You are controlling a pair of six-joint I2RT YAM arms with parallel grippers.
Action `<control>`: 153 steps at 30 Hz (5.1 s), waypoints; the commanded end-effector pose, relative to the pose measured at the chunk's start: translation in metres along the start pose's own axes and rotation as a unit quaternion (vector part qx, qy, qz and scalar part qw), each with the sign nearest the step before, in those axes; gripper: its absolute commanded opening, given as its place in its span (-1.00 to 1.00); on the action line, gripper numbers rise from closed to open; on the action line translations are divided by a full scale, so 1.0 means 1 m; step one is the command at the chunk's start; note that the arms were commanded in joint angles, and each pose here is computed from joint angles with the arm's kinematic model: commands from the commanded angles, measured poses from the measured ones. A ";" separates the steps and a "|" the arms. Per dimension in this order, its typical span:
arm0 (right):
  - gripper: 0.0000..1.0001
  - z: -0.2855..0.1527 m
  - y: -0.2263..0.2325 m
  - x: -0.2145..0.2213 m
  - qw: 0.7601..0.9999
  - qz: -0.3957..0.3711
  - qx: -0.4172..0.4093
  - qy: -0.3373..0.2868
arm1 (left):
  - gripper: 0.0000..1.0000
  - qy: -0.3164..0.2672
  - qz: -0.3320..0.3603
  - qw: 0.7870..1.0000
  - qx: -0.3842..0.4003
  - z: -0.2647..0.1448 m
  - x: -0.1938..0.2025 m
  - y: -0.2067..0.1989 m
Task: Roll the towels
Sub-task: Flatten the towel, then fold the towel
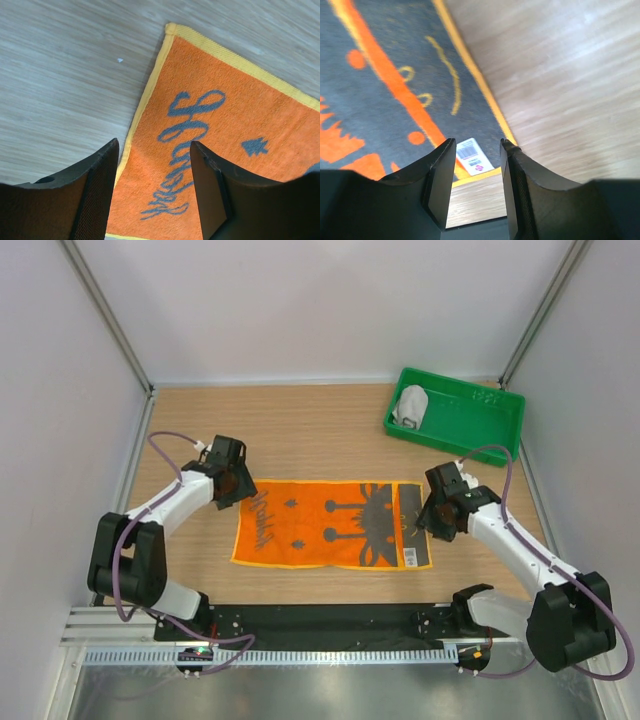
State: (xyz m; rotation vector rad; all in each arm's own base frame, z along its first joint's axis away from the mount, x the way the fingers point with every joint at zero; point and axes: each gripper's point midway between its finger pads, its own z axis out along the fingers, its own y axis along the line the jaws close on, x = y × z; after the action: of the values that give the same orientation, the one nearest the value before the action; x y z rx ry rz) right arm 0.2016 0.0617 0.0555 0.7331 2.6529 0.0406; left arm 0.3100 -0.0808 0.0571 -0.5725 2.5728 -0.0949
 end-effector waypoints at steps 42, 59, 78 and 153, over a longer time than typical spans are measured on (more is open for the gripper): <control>0.07 -0.028 0.102 -0.036 0.980 -0.128 -0.147 -0.032 | -0.19 0.019 -0.117 0.993 -0.011 -0.022 0.121 0.070; 0.07 -0.047 0.002 -0.015 0.990 0.051 -0.069 -0.110 | -0.99 0.002 -0.107 0.994 0.026 -0.048 0.096 0.049; -0.07 0.011 -0.034 0.050 0.998 0.067 0.004 -0.006 | -0.99 -0.020 -0.095 0.995 0.037 -0.062 0.081 0.044; -0.98 -0.043 0.054 -0.082 0.996 -0.011 -0.027 -0.078 | -0.99 -0.083 -0.051 0.995 0.030 -0.097 -0.034 -0.013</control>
State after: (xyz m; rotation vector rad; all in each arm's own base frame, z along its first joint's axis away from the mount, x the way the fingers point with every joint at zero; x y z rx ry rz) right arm 0.2517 0.0723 0.1108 0.7048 2.5619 0.0265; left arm 0.2750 -0.0856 0.1477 -0.6896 2.4104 -0.1742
